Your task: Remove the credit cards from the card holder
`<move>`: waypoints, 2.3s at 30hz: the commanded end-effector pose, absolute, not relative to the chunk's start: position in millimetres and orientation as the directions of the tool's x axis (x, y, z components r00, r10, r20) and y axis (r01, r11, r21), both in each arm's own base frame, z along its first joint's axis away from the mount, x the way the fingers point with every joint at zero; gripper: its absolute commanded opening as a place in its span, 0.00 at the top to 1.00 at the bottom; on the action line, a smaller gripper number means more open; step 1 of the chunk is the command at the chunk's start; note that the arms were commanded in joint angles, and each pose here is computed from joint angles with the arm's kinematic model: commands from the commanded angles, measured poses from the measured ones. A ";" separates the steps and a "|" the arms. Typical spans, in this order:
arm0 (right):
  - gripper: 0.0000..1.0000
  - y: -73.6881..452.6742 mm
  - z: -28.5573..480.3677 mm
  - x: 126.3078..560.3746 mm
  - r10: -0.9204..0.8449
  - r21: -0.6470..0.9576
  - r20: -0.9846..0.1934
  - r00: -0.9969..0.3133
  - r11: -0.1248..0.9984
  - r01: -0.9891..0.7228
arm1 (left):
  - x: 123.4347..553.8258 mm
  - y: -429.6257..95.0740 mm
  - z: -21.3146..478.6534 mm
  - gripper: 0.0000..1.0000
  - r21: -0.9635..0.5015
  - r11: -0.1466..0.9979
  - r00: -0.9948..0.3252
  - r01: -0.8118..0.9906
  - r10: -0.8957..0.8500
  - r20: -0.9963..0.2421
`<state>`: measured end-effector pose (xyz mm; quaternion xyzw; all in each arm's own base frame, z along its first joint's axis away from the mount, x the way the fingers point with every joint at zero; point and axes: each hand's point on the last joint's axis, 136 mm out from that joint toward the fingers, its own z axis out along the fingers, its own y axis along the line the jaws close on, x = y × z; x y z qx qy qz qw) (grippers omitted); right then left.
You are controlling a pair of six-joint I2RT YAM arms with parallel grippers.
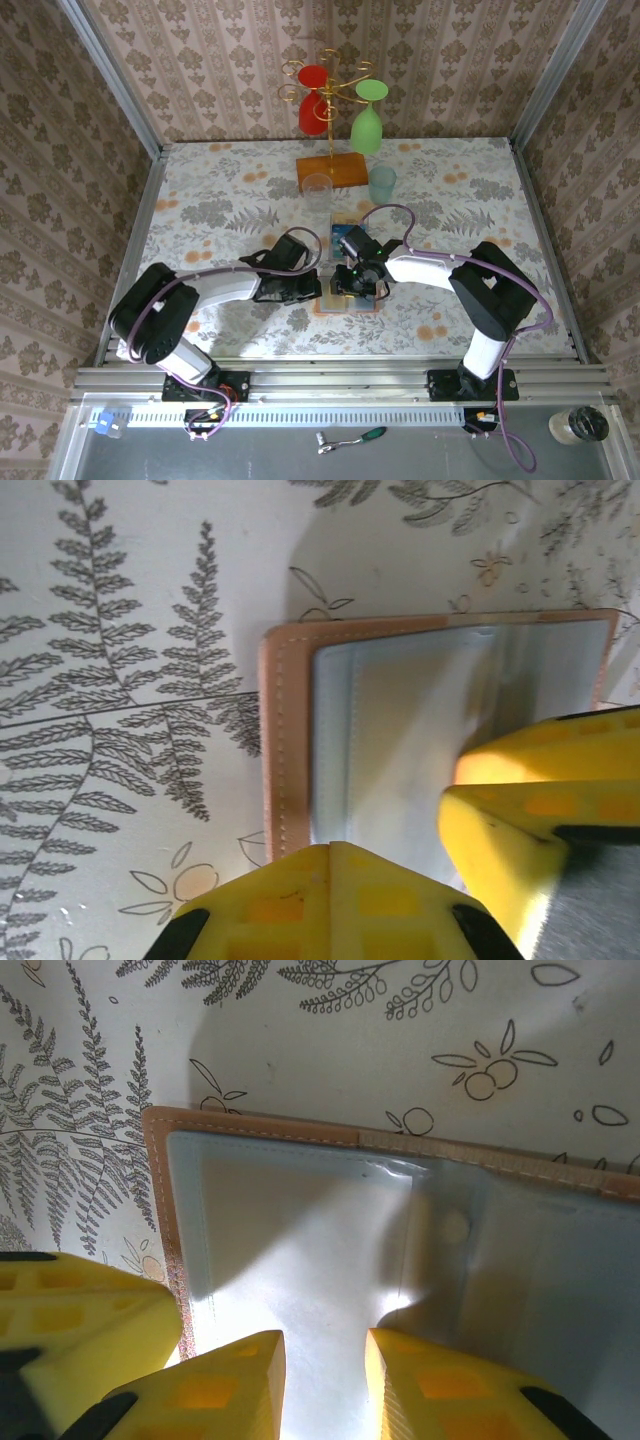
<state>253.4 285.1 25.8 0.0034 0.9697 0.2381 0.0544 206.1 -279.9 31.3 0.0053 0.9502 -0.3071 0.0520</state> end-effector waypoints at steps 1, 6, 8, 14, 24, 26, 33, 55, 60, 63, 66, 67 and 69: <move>0.71 278.5 29.7 249.9 0.033 0.430 -0.108 -0.994 0.902 -0.017 | 201.1 -278.1 21.2 0.99 -0.576 0.817 -0.997 0.027 -0.021 -0.077; 0.71 279.7 30.5 249.3 0.036 0.437 -0.103 -0.994 0.899 -0.012 | 195.7 -265.0 6.6 1.00 -0.539 0.842 -0.999 -0.014 -0.037 -0.032; 0.71 280.9 32.0 249.7 0.040 0.443 -0.104 -0.994 0.897 -0.010 | 195.4 -253.9 5.3 1.00 -0.507 0.862 -0.998 -0.023 -0.045 -0.032; 0.71 293.1 30.9 247.6 0.049 0.469 -0.094 -0.994 0.883 -0.001 | 194.8 -228.6 5.0 1.00 -0.475 0.879 -0.997 -0.047 -0.069 -0.028; 0.71 293.5 26.4 246.8 0.046 0.461 -0.091 -0.995 0.888 -0.001 | 199.9 -226.2 16.8 0.99 -0.511 0.859 -0.996 -0.039 -0.076 -0.053; 0.71 293.6 24.5 246.5 0.044 0.458 -0.087 -0.995 0.889 0.000 | 202.0 -228.4 19.9 0.99 -0.520 0.854 -0.995 -0.033 -0.075 -0.062; 0.75 300.8 40.0 252.2 0.045 0.490 -0.118 -0.992 0.872 -0.018 | 202.7 -228.8 19.1 0.98 -0.517 0.855 -0.995 -0.037 -0.078 -0.058; 0.78 328.5 31.1 254.8 0.016 0.528 -0.077 -0.997 0.849 -0.027 | 201.1 -225.4 16.3 0.98 -0.507 0.861 -0.995 -0.041 -0.082 -0.058; 0.77 314.4 28.3 250.5 0.016 0.481 -0.085 -0.996 0.877 -0.027 | 200.1 -223.1 14.3 0.98 -0.499 0.865 -0.995 -0.044 -0.082 -0.055; 0.77 310.4 27.5 248.8 0.019 0.476 -0.083 -0.996 0.879 -0.023 | 199.6 -222.4 13.8 0.98 -0.497 0.867 -0.995 -0.044 -0.082 -0.055; 0.78 309.8 28.0 248.6 0.020 0.478 -0.085 -0.996 0.878 -0.023 | 199.6 -221.8 13.6 0.98 -0.496 0.867 -0.995 -0.047 -0.084 -0.053; 0.77 309.9 29.3 248.7 0.020 0.480 -0.087 -0.996 0.877 -0.024 | 199.3 -221.8 13.5 0.98 -0.494 0.868 -0.995 -0.045 -0.081 -0.053; 0.77 308.7 30.0 248.9 0.023 0.480 -0.089 -0.996 0.877 -0.022 | 199.7 -221.9 14.3 0.98 -0.495 0.868 -0.995 -0.044 -0.082 -0.055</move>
